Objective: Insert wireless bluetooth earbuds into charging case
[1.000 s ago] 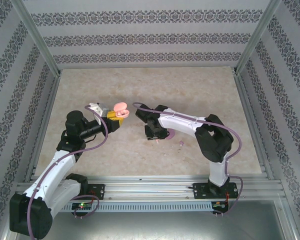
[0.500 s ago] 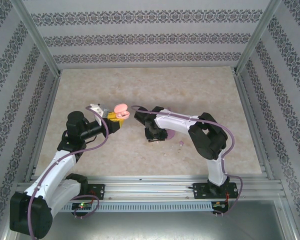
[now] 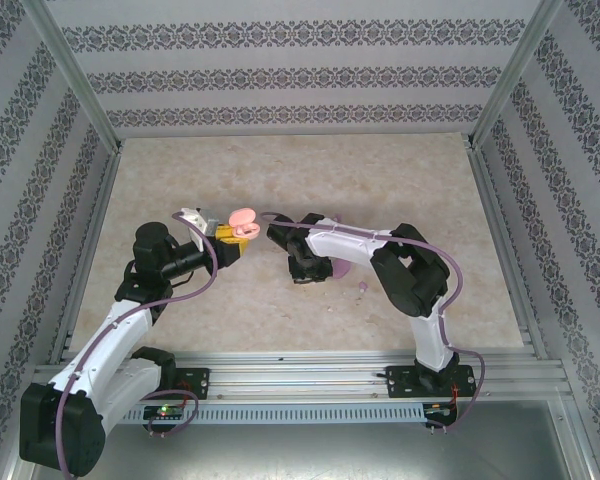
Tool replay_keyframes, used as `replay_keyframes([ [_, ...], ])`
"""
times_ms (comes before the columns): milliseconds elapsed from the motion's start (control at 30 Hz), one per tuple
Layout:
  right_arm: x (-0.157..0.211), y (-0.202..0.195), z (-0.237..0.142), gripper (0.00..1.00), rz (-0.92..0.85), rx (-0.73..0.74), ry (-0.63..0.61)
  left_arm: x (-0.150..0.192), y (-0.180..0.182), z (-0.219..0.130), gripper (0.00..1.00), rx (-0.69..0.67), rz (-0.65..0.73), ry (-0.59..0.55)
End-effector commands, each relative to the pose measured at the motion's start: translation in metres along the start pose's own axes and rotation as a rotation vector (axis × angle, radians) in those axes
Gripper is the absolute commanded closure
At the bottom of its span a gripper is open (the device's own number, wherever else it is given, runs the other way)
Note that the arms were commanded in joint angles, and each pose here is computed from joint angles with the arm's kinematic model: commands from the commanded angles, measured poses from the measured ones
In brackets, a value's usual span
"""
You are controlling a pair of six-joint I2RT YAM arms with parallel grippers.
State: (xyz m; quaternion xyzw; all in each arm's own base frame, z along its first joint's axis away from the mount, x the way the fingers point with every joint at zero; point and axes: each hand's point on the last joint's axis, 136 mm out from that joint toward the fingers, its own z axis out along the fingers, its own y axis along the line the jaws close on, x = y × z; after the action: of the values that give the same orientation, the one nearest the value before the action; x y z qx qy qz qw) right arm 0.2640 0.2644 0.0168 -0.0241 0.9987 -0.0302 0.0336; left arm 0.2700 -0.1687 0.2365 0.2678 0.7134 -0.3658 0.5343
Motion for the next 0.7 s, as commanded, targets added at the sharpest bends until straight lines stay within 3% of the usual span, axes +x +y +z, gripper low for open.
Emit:
replay_keyframes([
  [0,-0.003,-0.003,-0.018,0.85,-0.009,-0.021,-0.061,-0.006,-0.011,0.001,0.69,0.054,0.028,-0.020],
  [333,-0.001,-0.023,-0.103,0.90,-0.007,-0.214,-0.319,-0.019,-0.030,0.005,0.69,0.183,0.053,-0.054],
  [667,0.015,0.011,-0.233,0.93,-0.174,-0.747,-0.601,-0.024,-0.051,0.014,0.69,0.276,0.074,-0.035],
])
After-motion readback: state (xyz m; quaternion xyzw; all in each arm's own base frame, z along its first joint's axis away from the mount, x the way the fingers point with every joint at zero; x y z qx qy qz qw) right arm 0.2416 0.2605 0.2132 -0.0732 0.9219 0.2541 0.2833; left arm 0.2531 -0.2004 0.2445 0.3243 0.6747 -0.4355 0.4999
